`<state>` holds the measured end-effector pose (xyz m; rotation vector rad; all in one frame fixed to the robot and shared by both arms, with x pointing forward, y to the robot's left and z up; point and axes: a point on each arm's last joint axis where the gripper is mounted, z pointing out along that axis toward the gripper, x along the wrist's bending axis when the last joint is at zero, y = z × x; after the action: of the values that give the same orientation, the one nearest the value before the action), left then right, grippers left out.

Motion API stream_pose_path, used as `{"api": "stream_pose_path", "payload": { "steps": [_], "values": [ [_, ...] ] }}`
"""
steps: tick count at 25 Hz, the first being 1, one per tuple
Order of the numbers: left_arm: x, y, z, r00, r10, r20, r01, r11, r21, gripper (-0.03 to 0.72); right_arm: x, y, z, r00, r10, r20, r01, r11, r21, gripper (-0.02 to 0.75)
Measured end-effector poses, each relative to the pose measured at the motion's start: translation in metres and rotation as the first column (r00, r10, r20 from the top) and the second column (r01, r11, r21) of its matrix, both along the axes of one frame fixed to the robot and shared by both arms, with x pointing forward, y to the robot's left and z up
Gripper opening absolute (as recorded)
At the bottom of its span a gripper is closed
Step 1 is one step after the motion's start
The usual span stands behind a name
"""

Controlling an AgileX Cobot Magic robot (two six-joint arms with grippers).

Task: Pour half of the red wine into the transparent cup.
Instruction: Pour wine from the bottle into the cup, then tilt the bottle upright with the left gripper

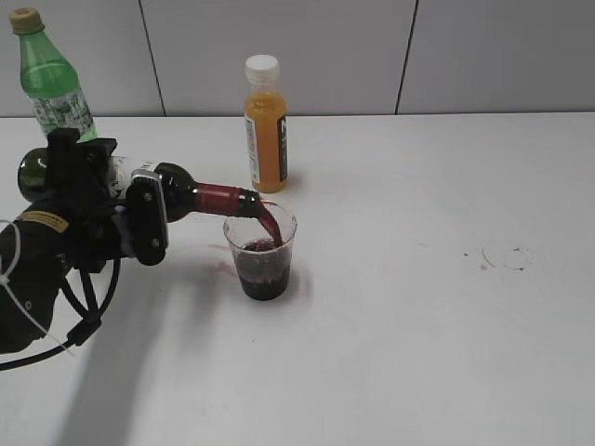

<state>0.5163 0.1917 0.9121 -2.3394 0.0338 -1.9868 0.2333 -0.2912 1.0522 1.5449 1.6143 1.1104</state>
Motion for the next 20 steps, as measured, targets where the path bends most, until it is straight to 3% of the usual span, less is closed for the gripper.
{"api": "stream_pose_path", "payload": {
  "steps": [9, 18, 20],
  "values": [
    [0.0002, -0.0002, 0.0005, 1.000, -0.001, 0.002, 0.001, 1.000, -0.001, 0.545, 0.0000, 0.0000, 0.0000, 1.000, 0.000, 0.000, 0.000, 1.000, 0.001, 0.590],
    [0.0003, -0.0021, 0.0032, 1.000, 0.000, 0.018, 0.003, 0.990, -0.138, 0.545, 0.0000, 0.0000, 0.0000, 1.000, 0.000, 0.000, 0.000, 1.000, 0.000, 0.590],
    [0.0003, -0.0027, 0.0033, 1.000, 0.002, 0.020, 0.002, 0.981, -0.193, 0.545, 0.0000, 0.0000, 0.0000, 1.000, 0.000, 0.000, 0.000, 1.000, 0.000, 0.590]
  ]
}}
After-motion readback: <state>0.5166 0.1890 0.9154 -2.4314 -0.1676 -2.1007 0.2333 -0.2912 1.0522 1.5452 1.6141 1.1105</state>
